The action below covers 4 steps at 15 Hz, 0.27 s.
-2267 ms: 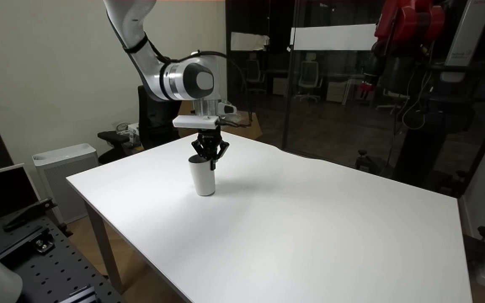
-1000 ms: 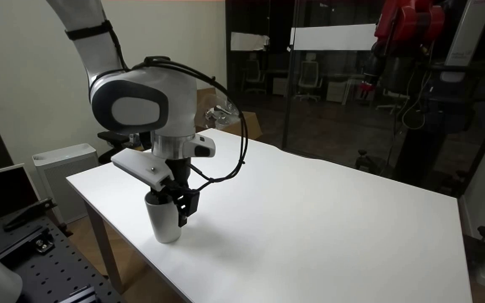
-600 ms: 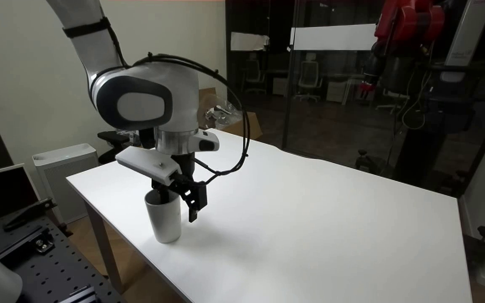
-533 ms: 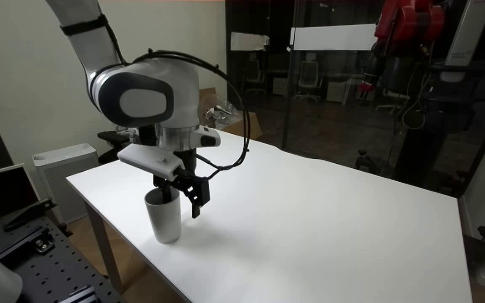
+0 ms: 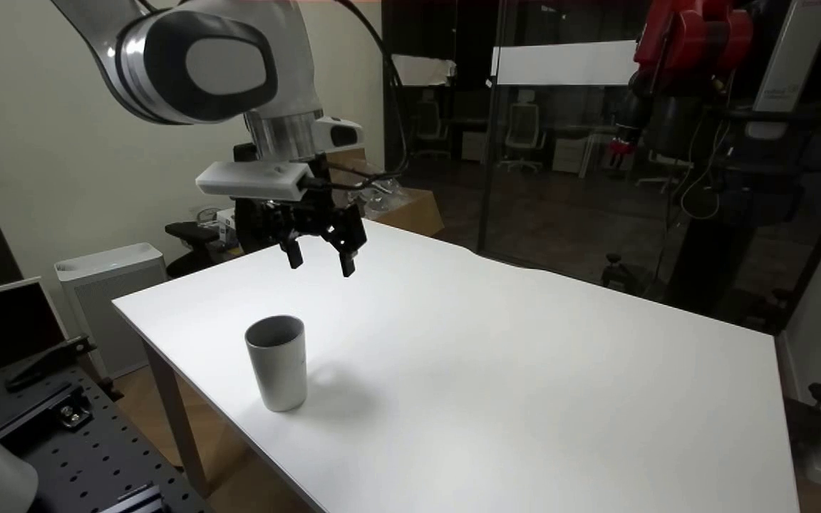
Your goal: Move the mug forwards
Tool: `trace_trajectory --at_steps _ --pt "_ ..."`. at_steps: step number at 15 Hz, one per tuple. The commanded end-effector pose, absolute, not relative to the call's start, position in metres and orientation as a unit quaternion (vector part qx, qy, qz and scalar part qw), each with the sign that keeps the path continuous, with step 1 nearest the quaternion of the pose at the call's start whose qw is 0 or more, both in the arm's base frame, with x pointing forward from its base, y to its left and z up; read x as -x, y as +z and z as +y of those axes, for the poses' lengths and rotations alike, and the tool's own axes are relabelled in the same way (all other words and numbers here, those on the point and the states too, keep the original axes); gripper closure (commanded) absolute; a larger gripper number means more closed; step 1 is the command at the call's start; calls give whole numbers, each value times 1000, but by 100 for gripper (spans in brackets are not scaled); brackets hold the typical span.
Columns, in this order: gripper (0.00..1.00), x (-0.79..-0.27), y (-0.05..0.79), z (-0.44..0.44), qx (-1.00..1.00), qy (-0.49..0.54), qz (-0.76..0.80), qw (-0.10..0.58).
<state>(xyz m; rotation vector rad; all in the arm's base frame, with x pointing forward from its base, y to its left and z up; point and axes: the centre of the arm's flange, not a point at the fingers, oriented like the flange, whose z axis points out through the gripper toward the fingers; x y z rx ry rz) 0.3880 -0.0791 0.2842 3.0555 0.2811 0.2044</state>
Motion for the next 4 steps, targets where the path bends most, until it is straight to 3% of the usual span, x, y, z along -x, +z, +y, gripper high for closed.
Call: trace_trajectory --at_steps 1,4 --pt "0 -387 288 -78 -993 69 92 34" --pt "0 -385 288 -78 -993 68 92 33"
